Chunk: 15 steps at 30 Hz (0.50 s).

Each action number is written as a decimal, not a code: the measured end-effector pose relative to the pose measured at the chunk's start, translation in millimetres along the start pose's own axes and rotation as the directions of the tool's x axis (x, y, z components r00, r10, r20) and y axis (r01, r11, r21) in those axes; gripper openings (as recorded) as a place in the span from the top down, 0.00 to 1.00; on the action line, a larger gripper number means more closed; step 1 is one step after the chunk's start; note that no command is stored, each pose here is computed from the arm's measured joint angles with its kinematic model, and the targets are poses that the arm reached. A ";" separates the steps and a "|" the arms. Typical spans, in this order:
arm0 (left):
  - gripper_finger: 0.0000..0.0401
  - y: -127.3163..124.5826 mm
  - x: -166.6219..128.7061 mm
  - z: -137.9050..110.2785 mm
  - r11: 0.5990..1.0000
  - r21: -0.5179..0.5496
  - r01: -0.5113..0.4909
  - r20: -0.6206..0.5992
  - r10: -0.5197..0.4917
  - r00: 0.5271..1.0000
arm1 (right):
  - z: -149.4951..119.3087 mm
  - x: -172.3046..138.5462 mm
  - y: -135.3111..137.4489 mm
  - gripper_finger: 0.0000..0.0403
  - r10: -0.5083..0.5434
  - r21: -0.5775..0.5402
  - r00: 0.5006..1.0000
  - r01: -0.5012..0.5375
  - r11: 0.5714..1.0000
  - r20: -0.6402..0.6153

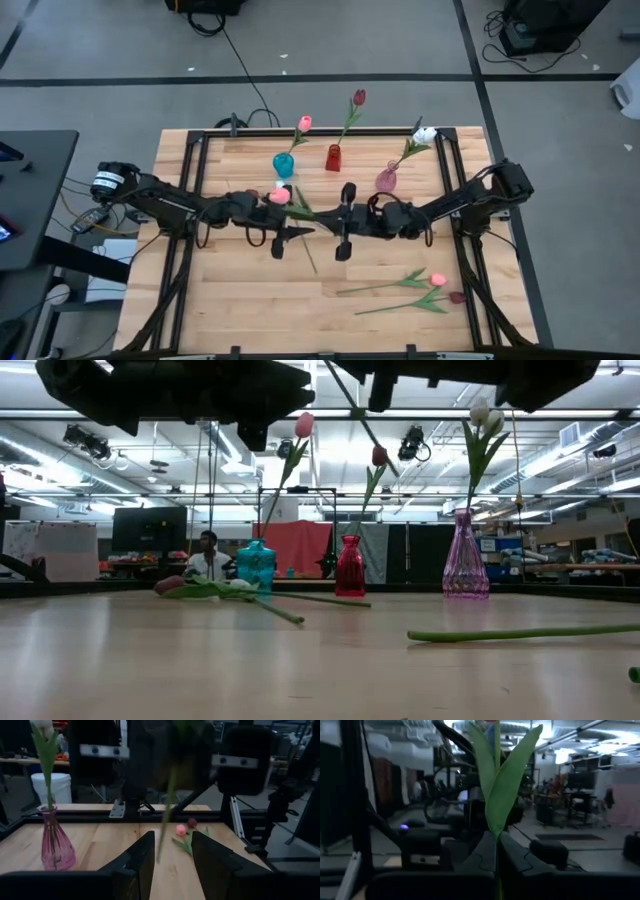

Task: Sort flowers into vase by color
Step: Put the top pink tulip into the blue vase

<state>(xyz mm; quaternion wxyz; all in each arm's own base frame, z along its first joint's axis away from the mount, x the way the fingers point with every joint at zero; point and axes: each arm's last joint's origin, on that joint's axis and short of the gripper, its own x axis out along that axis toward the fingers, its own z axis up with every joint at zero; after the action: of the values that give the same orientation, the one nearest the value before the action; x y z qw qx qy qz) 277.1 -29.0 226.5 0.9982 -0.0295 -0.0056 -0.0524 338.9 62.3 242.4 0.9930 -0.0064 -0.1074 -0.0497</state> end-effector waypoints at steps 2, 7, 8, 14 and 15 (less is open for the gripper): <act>0.66 -0.1 0.2 2.4 1.000 0.000 0.000 0.021 0.000 1.000 | -4.5 1.5 -1.3 0.97 0.012 -0.001 1.000 -0.012 1.000 -0.014; 0.66 -0.5 6.4 11.0 1.000 0.001 -0.003 0.031 0.003 1.000 | -8.9 8.4 -0.2 0.97 0.019 -0.014 0.999 -0.018 1.000 0.041; 0.66 -0.3 6.6 10.8 1.000 0.002 -0.008 0.025 0.008 1.000 | -8.8 8.4 -0.3 0.97 0.017 -0.014 0.998 -0.017 1.000 0.052; 0.66 1.1 7.3 11.8 0.999 0.026 -0.032 0.024 0.031 0.999 | -13.6 9.1 0.2 0.97 0.017 -0.016 0.999 -0.017 1.000 0.042; 0.66 2.0 7.3 11.6 0.999 0.026 -0.036 0.021 0.035 0.999 | -13.0 9.1 0.2 0.97 0.017 -0.005 0.999 -0.016 1.000 0.049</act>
<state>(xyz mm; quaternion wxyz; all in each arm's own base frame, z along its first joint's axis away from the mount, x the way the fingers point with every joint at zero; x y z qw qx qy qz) 284.5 -27.1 238.0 0.9991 -0.0168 -0.0161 -0.0342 350.5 61.3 231.7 0.9904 -0.0110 -0.1313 -0.0416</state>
